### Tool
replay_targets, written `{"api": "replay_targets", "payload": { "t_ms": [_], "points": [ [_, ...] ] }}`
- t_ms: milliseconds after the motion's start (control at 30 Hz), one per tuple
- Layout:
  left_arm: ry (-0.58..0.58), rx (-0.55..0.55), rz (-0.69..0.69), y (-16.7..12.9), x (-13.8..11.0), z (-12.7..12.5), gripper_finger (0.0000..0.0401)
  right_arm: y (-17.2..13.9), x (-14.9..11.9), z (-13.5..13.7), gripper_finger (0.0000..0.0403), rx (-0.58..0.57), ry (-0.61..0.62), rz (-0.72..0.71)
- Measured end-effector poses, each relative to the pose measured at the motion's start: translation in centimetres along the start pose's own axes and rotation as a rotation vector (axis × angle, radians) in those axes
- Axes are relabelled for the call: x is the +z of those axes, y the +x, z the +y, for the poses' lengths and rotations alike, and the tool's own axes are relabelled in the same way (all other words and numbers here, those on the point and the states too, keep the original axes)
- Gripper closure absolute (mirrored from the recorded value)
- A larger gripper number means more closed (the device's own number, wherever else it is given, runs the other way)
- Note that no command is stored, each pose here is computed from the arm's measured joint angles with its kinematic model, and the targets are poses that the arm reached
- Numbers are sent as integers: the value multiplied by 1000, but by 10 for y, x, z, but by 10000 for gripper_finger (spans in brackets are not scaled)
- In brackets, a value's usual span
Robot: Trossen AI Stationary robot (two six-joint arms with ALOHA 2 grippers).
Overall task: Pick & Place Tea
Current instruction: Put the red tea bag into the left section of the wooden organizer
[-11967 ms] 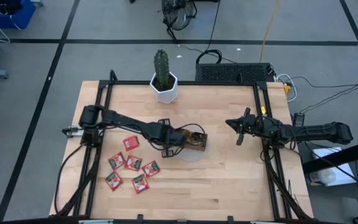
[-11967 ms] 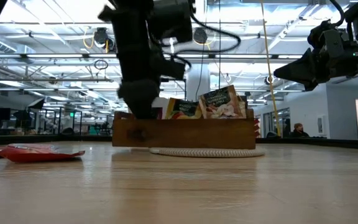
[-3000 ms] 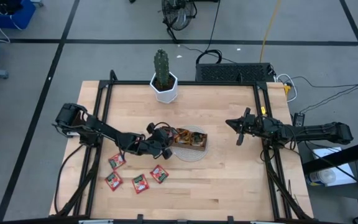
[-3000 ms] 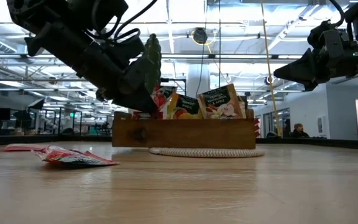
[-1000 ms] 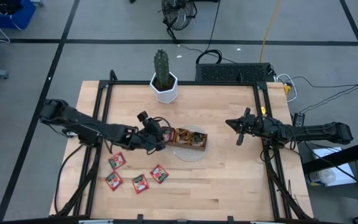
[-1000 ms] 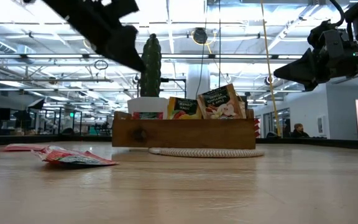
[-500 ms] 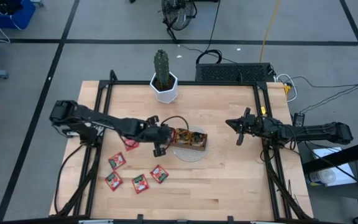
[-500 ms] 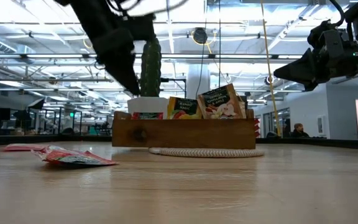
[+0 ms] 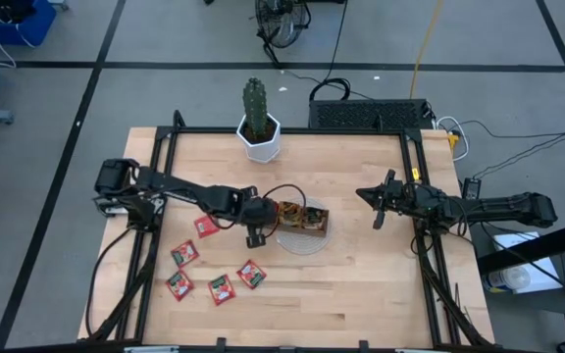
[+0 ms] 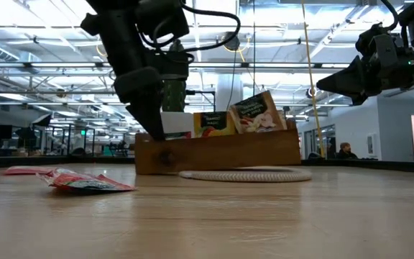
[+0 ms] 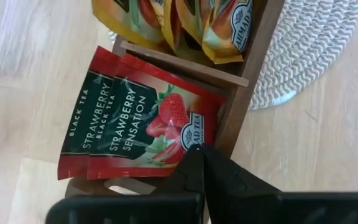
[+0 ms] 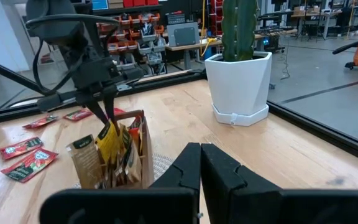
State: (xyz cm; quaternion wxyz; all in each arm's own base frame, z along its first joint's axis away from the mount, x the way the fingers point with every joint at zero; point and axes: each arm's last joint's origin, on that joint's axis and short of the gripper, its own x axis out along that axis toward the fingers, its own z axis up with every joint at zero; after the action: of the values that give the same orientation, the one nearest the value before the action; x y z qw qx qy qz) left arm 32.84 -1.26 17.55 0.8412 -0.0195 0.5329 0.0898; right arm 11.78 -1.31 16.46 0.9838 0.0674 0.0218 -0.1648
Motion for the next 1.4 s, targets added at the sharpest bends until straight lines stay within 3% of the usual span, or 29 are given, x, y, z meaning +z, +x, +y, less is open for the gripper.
{"api": "replay_targets", "payload": {
  "t_ms": [400,933,1233,1400],
  "points": [
    [63,40,-20,-24,27,3,400,0,0,0,403,1,0,0],
    [44,23,9,-19,25,19,401,0,0,0,403,0,0,0],
    [66,-13,125,25,18,11,401,0,0,0,403,0,0,0],
    [65,-12,138,31,17,9,401,0,0,0,403,1,0,-1]
  ]
}}
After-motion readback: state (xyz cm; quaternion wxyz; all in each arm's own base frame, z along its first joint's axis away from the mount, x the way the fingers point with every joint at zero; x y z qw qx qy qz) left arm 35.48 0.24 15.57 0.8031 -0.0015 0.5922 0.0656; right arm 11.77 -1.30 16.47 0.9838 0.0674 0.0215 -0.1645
